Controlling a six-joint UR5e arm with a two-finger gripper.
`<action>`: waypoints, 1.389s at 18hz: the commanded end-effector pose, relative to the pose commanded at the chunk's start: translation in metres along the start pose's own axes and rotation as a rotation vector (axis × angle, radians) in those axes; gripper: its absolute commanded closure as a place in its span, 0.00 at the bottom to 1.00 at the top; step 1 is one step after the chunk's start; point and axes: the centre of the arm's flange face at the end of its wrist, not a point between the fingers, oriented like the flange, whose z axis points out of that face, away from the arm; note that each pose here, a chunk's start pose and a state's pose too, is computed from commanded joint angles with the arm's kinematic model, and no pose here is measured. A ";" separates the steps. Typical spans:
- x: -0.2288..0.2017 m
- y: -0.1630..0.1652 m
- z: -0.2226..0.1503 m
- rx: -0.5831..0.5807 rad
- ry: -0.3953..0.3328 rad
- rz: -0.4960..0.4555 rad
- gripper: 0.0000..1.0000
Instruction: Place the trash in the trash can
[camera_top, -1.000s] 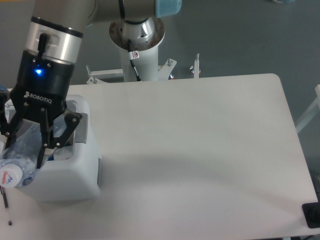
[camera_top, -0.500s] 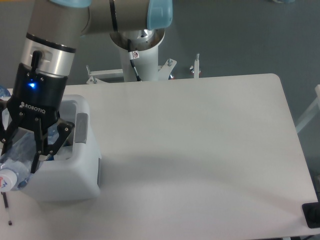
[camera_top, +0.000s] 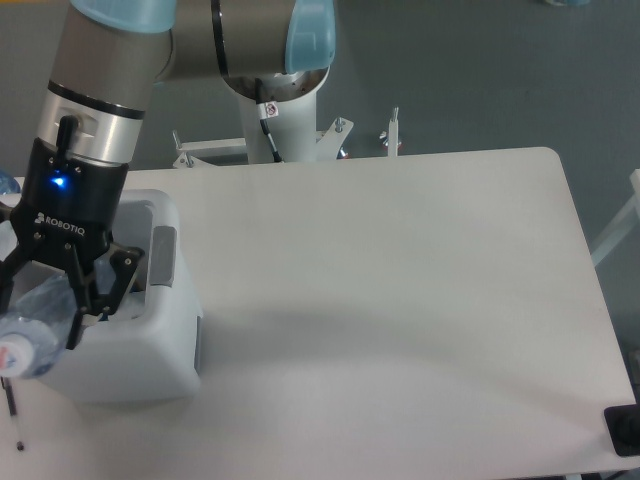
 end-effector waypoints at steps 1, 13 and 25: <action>0.001 -0.001 -0.002 0.003 0.000 0.000 0.00; -0.085 -0.001 -0.025 0.024 -0.094 -0.100 0.00; -0.230 0.047 -0.049 -0.036 -0.238 -0.159 0.00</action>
